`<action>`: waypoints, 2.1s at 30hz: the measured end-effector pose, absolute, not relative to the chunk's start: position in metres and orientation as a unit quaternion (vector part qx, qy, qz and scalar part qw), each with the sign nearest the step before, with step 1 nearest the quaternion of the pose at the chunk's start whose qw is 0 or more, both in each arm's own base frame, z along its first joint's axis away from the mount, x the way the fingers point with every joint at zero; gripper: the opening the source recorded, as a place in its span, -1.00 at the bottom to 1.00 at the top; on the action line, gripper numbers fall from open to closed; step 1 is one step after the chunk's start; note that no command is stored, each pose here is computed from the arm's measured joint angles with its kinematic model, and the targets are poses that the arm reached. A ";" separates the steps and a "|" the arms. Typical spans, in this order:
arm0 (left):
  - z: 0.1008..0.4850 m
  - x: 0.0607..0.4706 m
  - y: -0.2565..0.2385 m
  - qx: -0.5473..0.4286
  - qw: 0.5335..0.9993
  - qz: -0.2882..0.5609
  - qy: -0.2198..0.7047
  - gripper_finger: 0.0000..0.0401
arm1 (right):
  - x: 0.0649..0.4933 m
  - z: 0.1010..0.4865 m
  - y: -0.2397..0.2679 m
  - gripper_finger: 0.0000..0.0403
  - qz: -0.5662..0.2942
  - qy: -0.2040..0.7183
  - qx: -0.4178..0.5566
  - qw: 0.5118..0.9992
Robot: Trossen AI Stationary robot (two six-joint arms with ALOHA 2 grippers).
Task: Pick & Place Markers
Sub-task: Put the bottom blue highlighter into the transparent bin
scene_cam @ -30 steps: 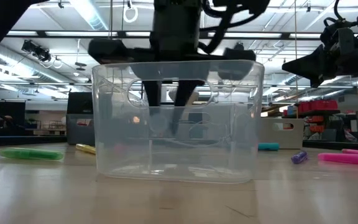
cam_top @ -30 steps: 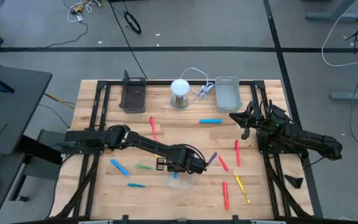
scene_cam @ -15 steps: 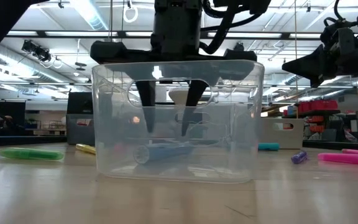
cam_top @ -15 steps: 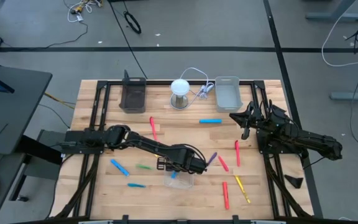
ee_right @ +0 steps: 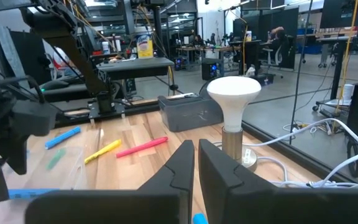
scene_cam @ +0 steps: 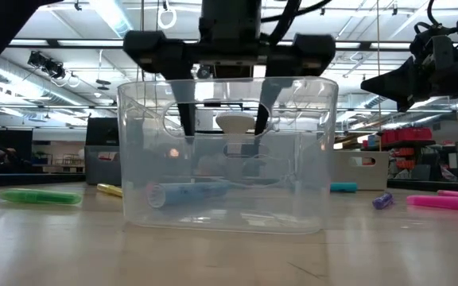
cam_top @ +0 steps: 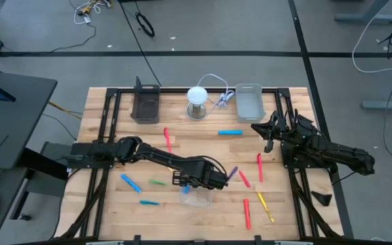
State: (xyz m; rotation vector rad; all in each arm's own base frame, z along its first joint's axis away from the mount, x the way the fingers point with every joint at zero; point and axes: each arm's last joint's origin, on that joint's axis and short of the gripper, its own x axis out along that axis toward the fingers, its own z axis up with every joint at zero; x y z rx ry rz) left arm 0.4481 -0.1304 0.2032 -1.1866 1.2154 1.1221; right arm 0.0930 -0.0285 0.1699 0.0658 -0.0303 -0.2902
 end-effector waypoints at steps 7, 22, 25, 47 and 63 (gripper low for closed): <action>0.225 0.448 -0.130 -0.503 0.531 0.460 0.503 0.44 | 0.093 0.170 -0.028 -0.86 -0.145 -0.015 0.033 0.989; 0.264 0.434 -0.122 -0.506 0.526 0.467 0.499 0.44 | 0.093 0.170 -0.028 -0.86 -0.145 -0.015 0.033 0.989; 0.265 0.434 -0.120 -0.508 0.525 0.468 0.497 0.44 | 0.093 0.170 -0.028 -0.86 -0.145 -0.015 0.033 0.989; 0.266 0.383 -0.115 -0.517 0.488 0.523 0.471 0.44 | 0.093 0.170 -0.028 -0.86 -0.145 -0.015 0.033 0.989; 0.242 0.303 -0.120 -0.557 0.442 0.534 0.457 0.44 | 0.093 0.170 -0.028 -0.86 -0.145 -0.015 0.033 0.989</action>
